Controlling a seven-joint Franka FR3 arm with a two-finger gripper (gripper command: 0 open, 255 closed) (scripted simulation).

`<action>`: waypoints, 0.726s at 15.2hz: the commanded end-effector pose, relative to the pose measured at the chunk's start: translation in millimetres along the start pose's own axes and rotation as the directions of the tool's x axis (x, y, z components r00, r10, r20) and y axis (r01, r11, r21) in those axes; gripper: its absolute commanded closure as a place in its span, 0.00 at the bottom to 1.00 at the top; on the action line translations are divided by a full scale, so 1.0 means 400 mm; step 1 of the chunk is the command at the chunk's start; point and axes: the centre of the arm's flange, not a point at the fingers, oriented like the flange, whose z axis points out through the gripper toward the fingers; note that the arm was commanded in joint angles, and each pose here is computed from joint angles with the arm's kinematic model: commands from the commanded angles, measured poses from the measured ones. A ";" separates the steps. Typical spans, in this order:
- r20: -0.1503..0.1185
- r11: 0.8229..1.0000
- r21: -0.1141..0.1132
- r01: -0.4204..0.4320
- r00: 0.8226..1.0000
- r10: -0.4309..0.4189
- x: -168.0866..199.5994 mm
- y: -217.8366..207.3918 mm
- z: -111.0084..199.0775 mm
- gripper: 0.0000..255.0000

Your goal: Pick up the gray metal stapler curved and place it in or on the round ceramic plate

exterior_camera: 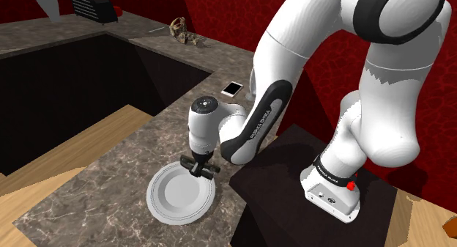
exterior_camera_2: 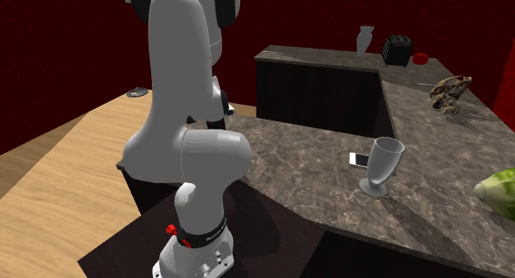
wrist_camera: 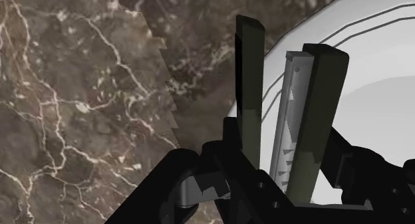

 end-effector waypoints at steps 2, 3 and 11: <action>0.000 1.000 0.000 0.000 1.000 0.000 0.001 0.004 -0.038 1.00; 0.000 1.000 0.000 0.000 1.000 0.000 0.001 0.005 -0.051 1.00; 0.000 1.000 0.000 0.000 1.000 0.000 0.003 0.011 -0.147 1.00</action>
